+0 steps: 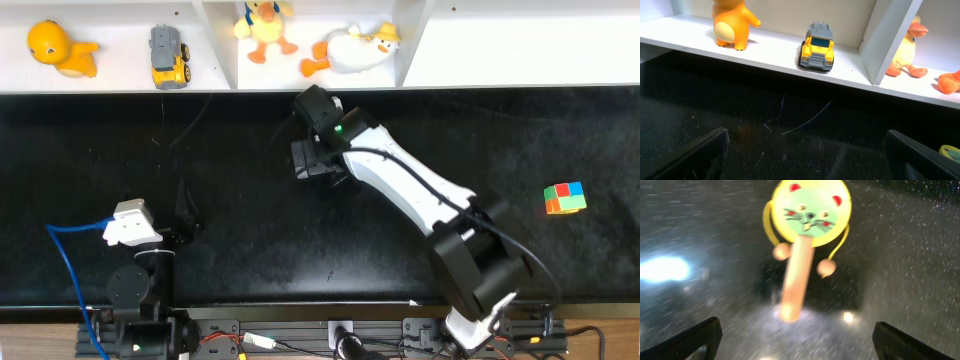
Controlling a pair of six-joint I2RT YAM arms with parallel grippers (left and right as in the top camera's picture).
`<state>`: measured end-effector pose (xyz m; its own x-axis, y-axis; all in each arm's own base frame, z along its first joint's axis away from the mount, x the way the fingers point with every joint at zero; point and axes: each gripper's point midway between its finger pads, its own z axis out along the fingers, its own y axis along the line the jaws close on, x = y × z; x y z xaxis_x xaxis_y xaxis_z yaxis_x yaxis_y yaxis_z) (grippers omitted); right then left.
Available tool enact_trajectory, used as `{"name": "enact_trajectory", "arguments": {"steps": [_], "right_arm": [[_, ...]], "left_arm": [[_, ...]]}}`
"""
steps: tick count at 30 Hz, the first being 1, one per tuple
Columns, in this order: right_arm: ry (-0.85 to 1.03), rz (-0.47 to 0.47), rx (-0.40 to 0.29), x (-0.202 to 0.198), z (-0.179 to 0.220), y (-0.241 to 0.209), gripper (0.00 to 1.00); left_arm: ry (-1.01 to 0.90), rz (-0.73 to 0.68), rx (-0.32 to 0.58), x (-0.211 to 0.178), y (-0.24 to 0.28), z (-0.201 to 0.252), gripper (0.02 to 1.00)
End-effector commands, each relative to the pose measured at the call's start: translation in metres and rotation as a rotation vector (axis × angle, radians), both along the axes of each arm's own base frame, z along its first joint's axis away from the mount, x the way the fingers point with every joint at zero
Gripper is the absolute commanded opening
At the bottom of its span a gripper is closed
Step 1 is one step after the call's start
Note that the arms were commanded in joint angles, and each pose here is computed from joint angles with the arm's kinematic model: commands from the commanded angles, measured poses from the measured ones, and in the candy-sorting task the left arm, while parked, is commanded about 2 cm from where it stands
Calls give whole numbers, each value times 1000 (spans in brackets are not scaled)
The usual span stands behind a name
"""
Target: Store Toys
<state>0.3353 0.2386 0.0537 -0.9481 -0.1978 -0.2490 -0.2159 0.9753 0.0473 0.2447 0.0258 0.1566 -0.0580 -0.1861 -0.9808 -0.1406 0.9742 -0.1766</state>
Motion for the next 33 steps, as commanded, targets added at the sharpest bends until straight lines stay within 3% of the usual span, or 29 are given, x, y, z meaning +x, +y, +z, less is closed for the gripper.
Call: {"name": "enact_trajectory", "arguments": {"steps": [1,17,33], "right_arm": [[-31,38,-1,15,2,8,996],[61,51,21,7,-32,17,798],[57,-23,46,11,-32,20,373]], "left_arm": [[-10,2,12,0,0,1,998],[-10,2,12,0,0,1,998],[-10,2,12,0,0,1,998]]}}
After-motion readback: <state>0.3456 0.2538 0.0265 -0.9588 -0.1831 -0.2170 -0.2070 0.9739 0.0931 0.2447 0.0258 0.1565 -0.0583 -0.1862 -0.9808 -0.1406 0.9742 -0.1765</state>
